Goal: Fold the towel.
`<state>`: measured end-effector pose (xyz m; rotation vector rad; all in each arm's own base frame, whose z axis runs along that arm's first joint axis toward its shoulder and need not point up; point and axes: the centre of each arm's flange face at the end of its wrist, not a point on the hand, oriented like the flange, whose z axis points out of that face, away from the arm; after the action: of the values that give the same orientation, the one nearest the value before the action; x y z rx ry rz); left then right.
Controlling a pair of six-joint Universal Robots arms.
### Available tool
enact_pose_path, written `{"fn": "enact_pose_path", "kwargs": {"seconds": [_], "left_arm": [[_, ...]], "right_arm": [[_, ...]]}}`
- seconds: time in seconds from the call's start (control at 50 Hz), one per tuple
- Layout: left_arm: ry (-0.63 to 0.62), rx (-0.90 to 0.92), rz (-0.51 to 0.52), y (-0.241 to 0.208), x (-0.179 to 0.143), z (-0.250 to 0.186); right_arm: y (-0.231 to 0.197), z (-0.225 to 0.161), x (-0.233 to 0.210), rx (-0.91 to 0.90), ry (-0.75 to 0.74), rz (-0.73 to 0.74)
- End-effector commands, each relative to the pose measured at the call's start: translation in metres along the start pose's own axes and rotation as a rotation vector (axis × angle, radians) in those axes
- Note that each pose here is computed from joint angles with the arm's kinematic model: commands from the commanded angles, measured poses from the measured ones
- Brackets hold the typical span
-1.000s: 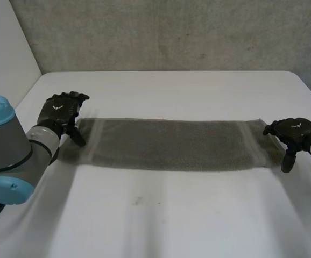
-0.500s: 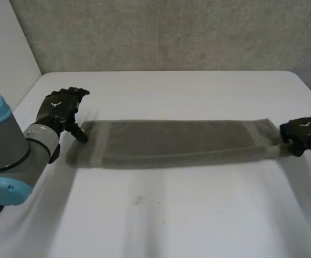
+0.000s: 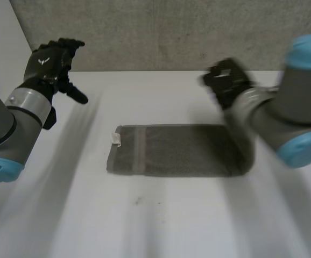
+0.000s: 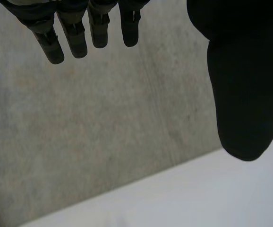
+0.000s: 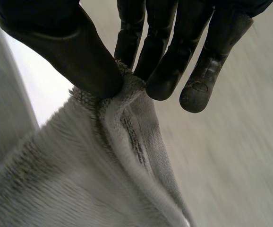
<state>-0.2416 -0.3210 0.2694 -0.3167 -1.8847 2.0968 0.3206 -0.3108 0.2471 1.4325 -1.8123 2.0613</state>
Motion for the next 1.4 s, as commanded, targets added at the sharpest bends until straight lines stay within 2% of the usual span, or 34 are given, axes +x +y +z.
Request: {"fn": "enact_pose_path", "kwargs": {"seconds": [0.02,0.06,0.08,0.12,0.24,0.34,0.38,0.4,0.44,0.5,0.54,0.56,0.66,0.72,0.82,0.92,1.04,1.12,1.14,1.16,1.18,1.2,1.24,1.26,1.3,1.32,1.36,1.4], "left_arm": [[0.026,0.025,-0.014,-0.009,0.011,-0.001],[0.032,0.02,-0.015,-0.007,0.013,-0.002],[0.036,0.015,-0.015,-0.005,0.015,-0.002],[0.039,0.009,-0.015,-0.004,0.015,-0.003],[0.04,-0.005,-0.016,0.001,0.016,-0.004],[0.053,-0.016,-0.018,0.006,0.021,-0.004],[0.057,-0.02,-0.019,0.007,0.023,-0.005],[0.057,-0.024,-0.019,0.009,0.023,-0.005],[0.062,-0.026,-0.018,0.009,0.025,-0.005],[0.072,-0.036,-0.02,0.012,0.029,-0.007],[0.078,-0.041,-0.02,0.014,0.031,-0.007],[0.084,-0.045,-0.021,0.016,0.033,-0.008],[0.101,-0.068,-0.02,0.024,0.04,-0.01],[0.107,-0.071,-0.021,0.025,0.042,-0.011],[0.109,-0.072,-0.021,0.025,0.043,-0.011],[0.109,-0.07,-0.022,0.023,0.043,-0.011],[0.109,-0.057,-0.025,0.018,0.043,-0.012],[0.108,-0.047,-0.025,0.014,0.043,-0.012],[0.108,-0.041,-0.026,0.012,0.043,-0.013],[0.107,-0.034,-0.026,0.009,0.042,-0.013],[0.107,-0.034,-0.026,0.009,0.042,-0.013],[0.109,-0.025,-0.026,0.006,0.043,-0.014],[0.108,-0.018,-0.026,0.003,0.042,-0.014],[0.107,-0.01,-0.025,0.0,0.042,-0.014],[0.103,-0.004,-0.025,-0.002,0.041,-0.014],[0.098,0.001,-0.024,-0.004,0.039,-0.014],[0.095,0.007,-0.025,-0.006,0.038,-0.014],[0.094,0.014,-0.025,-0.009,0.037,-0.014]], "right_arm": [[-0.038,-0.003,-0.111,0.148,-0.212,-0.032],[-0.033,-0.007,-0.155,0.145,-0.309,-0.047],[-0.033,-0.007,-0.156,0.145,-0.309,-0.047],[-0.026,-0.011,-0.187,0.135,-0.374,-0.07],[-0.025,-0.013,-0.193,0.133,-0.388,-0.072],[-0.044,-0.02,-0.166,0.147,-0.333,-0.017],[-0.048,-0.028,-0.132,0.129,-0.288,0.084],[-0.048,-0.028,-0.132,0.129,-0.288,0.085],[-0.031,-0.034,-0.091,0.063,-0.224,0.195],[-0.02,-0.039,-0.076,0.025,-0.2,0.242],[0.006,-0.048,-0.063,-0.054,-0.187,0.308],[0.006,-0.048,-0.063,-0.054,-0.187,0.308],[0.061,-0.063,-0.063,-0.216,-0.189,0.354],[0.071,-0.063,-0.063,-0.237,-0.186,0.354],[0.106,-0.058,-0.065,-0.272,-0.144,0.305],[0.116,-0.049,-0.064,-0.272,-0.121,0.257],[0.109,-0.042,-0.052,-0.256,-0.073,0.198],[0.08,-0.029,-0.033,-0.161,-0.01,0.069],[0.06,-0.025,-0.041,-0.1,-0.035,0.02],[0.06,-0.025,-0.041,-0.1,-0.035,0.019],[0.036,-0.024,-0.058,-0.028,-0.072,-0.038],[0.036,-0.023,-0.058,-0.028,-0.073,-0.038],[-0.006,-0.023,-0.101,0.105,-0.16,-0.149],[-0.006,-0.023,-0.102,0.106,-0.161,-0.149],[-0.028,-0.024,-0.139,0.192,-0.236,-0.246],[-0.028,-0.024,-0.139,0.193,-0.237,-0.246],[-0.036,-0.029,-0.174,0.263,-0.345,-0.295],[-0.035,-0.032,-0.19,0.288,-0.403,-0.309]]}}
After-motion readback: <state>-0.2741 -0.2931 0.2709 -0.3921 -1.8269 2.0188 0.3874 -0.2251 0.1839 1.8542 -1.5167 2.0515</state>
